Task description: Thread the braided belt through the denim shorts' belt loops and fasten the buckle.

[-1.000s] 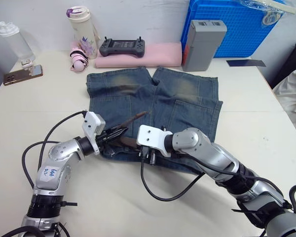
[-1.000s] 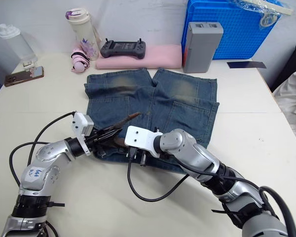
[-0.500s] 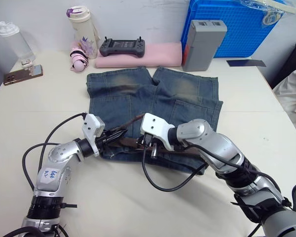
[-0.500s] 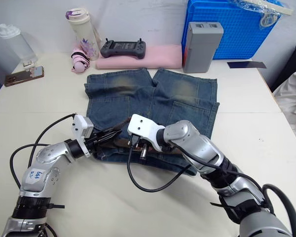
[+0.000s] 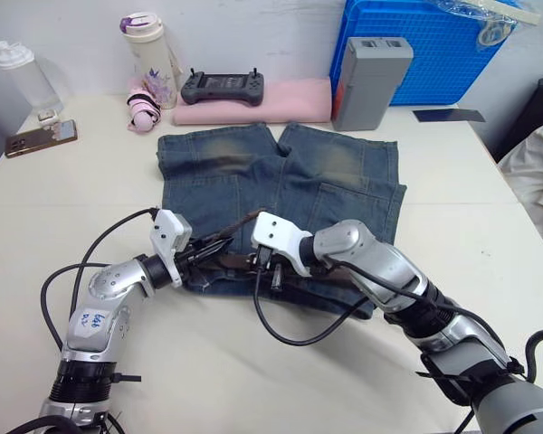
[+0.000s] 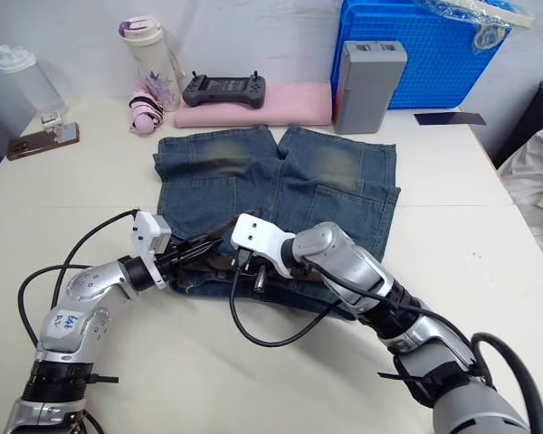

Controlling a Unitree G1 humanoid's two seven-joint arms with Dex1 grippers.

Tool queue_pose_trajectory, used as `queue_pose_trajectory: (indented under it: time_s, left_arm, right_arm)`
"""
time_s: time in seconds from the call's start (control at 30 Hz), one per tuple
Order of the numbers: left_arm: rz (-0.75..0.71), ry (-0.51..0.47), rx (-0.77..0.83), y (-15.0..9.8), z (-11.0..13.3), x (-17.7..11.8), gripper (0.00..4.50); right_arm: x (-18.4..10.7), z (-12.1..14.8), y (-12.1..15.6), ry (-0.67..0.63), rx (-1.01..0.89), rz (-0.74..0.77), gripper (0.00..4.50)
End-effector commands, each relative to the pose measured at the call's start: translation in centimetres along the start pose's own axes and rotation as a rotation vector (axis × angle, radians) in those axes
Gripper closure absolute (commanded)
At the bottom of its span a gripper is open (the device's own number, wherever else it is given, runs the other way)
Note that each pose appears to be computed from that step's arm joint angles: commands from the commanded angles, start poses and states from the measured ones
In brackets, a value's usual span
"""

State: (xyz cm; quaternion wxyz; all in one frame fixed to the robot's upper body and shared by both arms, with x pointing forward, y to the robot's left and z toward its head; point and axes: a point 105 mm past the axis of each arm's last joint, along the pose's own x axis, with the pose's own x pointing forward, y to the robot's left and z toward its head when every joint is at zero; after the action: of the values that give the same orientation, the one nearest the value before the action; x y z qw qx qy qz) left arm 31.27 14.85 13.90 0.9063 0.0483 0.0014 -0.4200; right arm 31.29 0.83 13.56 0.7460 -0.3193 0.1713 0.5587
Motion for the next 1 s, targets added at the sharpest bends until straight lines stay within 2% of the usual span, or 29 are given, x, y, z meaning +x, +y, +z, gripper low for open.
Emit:
queue_pose_trajectory:
  time_s: [0.03, 0.1, 0.33, 0.63, 1.0]
  left_arm:
    - [-0.015, -0.022, 0.046, 0.0, 1.0, 0.2, 4.50]
    - [-0.024, -0.021, 0.068, 0.3, 1.5, 0.3, 4.50]
    - [-0.129, -0.010, 0.163, 1.0, 4.4, 0.5, 4.50]
    - [-0.343, 0.037, 0.295, 0.5, 8.0, 0.9, 4.50]
    - [-0.551, 0.067, 0.334, -0.5, 10.6, 1.8, 4.50]
  right_arm:
    - [1.1, -2.4, 2.2, 0.158, 0.007, 0.168, 4.45]
    - [1.4, -3.2, 2.9, 0.231, -0.018, 0.239, 4.45]
    - [3.9, -4.1, 3.5, 0.356, -0.108, 0.321, 4.45]
    - [5.6, -4.1, 4.1, 0.391, -0.235, 0.377, 4.45]
    - [6.4, -4.3, 5.6, 0.376, -0.295, 0.436, 4.45]
